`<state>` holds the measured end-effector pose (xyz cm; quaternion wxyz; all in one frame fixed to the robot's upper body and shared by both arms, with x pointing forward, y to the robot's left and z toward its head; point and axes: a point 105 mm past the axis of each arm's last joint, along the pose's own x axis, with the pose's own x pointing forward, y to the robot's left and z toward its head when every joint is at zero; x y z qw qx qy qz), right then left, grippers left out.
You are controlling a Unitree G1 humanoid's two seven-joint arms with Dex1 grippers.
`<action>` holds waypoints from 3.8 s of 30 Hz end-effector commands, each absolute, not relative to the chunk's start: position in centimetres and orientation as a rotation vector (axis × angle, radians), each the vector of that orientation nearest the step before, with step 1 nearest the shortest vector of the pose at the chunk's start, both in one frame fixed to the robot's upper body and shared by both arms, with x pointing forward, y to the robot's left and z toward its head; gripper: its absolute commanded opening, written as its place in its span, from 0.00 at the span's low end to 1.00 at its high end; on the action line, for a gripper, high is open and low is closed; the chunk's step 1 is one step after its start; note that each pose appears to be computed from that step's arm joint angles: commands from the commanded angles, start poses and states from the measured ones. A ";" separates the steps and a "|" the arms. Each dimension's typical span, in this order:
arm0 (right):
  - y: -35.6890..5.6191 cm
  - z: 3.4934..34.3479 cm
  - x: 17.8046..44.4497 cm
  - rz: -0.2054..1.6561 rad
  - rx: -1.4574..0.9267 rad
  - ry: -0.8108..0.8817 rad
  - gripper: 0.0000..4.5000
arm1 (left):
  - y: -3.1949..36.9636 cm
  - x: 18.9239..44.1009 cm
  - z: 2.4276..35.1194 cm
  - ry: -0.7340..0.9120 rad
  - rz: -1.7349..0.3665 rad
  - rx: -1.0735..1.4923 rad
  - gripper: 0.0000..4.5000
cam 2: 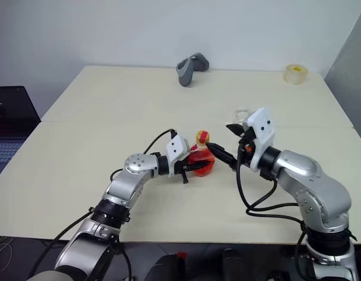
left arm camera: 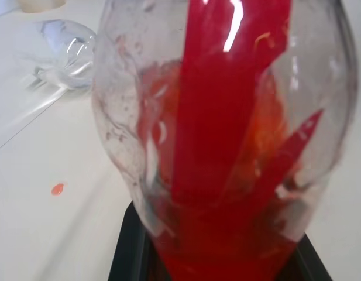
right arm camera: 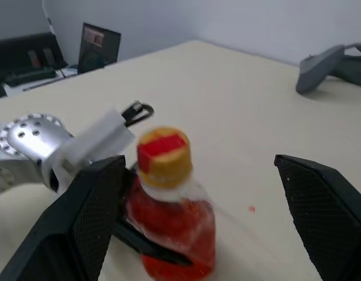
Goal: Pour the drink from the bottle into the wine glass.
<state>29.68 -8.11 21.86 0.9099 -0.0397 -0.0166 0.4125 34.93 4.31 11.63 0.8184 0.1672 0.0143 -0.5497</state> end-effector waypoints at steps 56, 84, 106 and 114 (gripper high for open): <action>-6.3 23.9 28.5 0.952 -0.110 -0.218 0.26 | 3.8 35.0 14.0 -0.067 -1.174 0.350 0.17; -8.2 23.6 28.3 1.001 0.016 -0.143 0.26 | 4.1 35.0 13.9 -0.064 -1.164 0.349 0.17; -21.0 9.1 30.9 0.460 -0.216 0.173 0.26 | 3.4 33.1 14.1 -0.050 -1.292 0.322 0.17; -21.1 7.6 29.4 0.547 -0.164 0.274 0.80 | 3.4 32.6 14.2 -0.043 -1.312 0.316 0.17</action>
